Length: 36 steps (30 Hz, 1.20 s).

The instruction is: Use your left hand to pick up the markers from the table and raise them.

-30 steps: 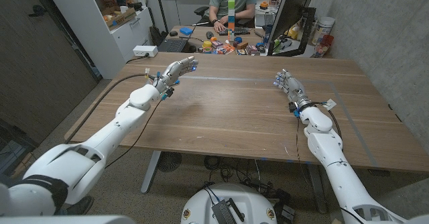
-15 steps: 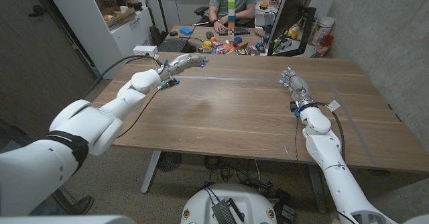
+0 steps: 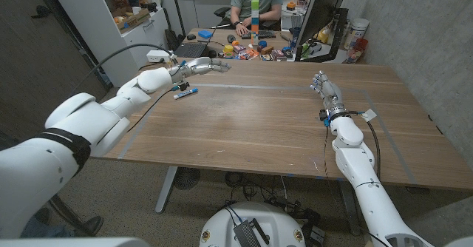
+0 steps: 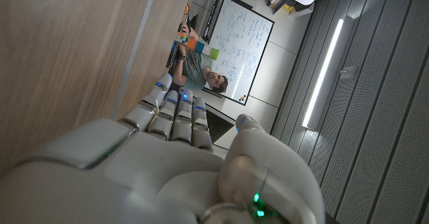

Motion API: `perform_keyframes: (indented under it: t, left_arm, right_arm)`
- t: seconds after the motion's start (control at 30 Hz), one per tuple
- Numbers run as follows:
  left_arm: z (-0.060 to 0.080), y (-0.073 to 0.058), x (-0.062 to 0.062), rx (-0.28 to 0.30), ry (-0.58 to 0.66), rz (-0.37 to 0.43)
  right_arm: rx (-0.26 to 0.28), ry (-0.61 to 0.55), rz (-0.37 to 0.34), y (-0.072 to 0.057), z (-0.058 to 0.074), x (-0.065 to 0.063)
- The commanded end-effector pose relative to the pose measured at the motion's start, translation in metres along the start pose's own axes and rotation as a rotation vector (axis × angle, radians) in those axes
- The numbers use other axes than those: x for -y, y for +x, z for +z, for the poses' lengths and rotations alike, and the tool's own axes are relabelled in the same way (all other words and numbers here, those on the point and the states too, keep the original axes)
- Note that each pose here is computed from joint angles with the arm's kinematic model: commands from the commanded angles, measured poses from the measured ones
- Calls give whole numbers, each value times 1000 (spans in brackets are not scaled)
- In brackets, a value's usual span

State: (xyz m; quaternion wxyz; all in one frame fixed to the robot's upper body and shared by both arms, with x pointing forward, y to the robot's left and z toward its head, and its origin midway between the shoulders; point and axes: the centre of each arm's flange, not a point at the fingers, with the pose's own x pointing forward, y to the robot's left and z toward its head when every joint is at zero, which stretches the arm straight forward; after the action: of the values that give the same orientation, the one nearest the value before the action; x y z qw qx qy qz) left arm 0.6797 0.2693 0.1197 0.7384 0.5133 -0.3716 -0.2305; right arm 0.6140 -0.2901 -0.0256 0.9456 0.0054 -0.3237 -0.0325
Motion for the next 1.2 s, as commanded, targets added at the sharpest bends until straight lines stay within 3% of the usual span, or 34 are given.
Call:
perform_keyframes:
  t: [0.03,0.4,0.73,1.2]
  left_arm:
    - [17,-20,-20,95,267,-19]
    - [13,-44,-22,104,326,-12]
    - [3,-69,-28,36,397,-39]
    - [-10,-87,-33,-32,464,-32]
  right_arm:
    - [4,-16,-18,-1,4,-4]
    - [5,-23,-28,-7,5,-11]
    - [7,-28,-43,-10,6,-10]
    - [0,-37,-46,-10,6,-7]
